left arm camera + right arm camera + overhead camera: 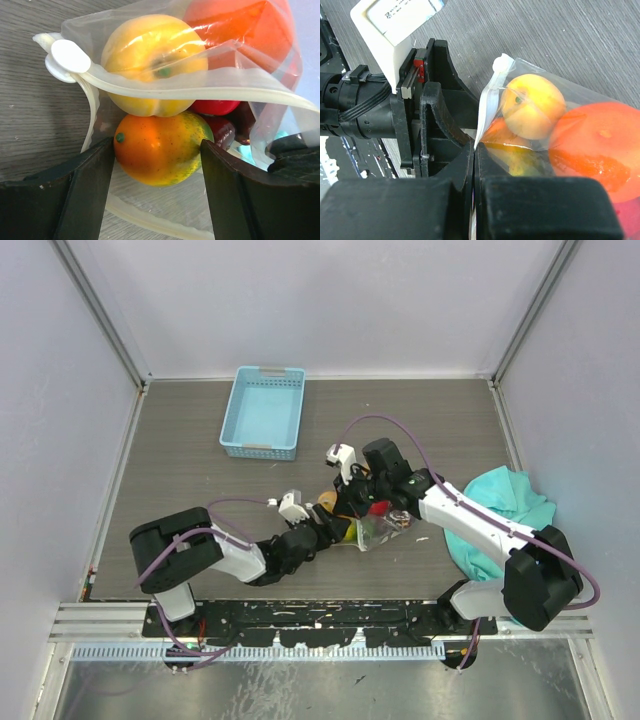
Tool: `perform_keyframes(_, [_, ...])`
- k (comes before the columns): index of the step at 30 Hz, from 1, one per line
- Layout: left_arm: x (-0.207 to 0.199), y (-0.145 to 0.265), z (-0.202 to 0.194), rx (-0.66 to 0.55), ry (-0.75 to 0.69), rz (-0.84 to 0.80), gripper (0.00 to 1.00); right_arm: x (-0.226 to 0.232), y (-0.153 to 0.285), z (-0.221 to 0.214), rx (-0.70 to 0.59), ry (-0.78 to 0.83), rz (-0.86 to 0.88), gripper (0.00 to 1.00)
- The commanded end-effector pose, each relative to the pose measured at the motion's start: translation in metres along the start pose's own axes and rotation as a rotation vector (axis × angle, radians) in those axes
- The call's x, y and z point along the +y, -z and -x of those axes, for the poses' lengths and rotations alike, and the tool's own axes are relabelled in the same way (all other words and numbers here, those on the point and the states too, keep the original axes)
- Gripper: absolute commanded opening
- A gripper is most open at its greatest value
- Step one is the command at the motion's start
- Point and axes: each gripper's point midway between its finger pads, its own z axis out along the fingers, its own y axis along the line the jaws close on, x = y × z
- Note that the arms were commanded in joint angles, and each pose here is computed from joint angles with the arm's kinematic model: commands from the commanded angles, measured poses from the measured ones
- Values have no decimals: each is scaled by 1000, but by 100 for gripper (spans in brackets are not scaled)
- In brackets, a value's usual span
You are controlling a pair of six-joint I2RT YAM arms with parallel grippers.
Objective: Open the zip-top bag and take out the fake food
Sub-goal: Pick up the fake fruit from the zipper food storage bag.
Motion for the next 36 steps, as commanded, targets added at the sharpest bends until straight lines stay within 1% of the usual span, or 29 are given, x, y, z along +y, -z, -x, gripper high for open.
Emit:
perform_keyframes(1, [-16, -8, 6, -31, 5, -19, 71, 4, -1, 14, -48, 32, 25, 1])
perform_keyframes(3, [-18, -11, 3, -26, -7, -30, 72, 4, -1, 14, -47, 32, 25, 1])
perform_keyframes(6, [-20, -14, 0, -23, -10, -44, 77, 4, -1, 13, -46, 31, 22, 1])
perform_keyframes(8, [-18, -16, -1, -26, -9, -42, 78, 3, -1, 13, -46, 30, 21, 1])
perform_keyframes(11, [-19, -19, -3, -30, 8, -52, 77, 3, -1, 12, -46, 30, 20, 1])
perform_keyframes(18, [-14, -27, -4, -44, 18, -37, 71, 2, 0, 13, -46, 27, 18, 1])
perform_keyframes(20, [-16, -27, 0, -57, 14, -48, 62, 1, 0, 12, -46, 27, 17, 1])
perform_keyframes(24, [-22, -21, 8, -81, 2, -92, 40, -3, 3, 14, -52, 35, -4, 1])
perform_keyframes(29, [-31, -10, 10, -62, -6, -159, 21, -10, 9, 15, -60, 56, -35, 1])
perform_keyframes(34, [-32, -1, 6, -23, 9, -178, 8, -17, 17, 16, -72, 84, -64, 1])
perform_keyframes(36, [-27, 3, 8, -28, 22, -170, 7, -19, 20, 15, -74, 86, -70, 1])
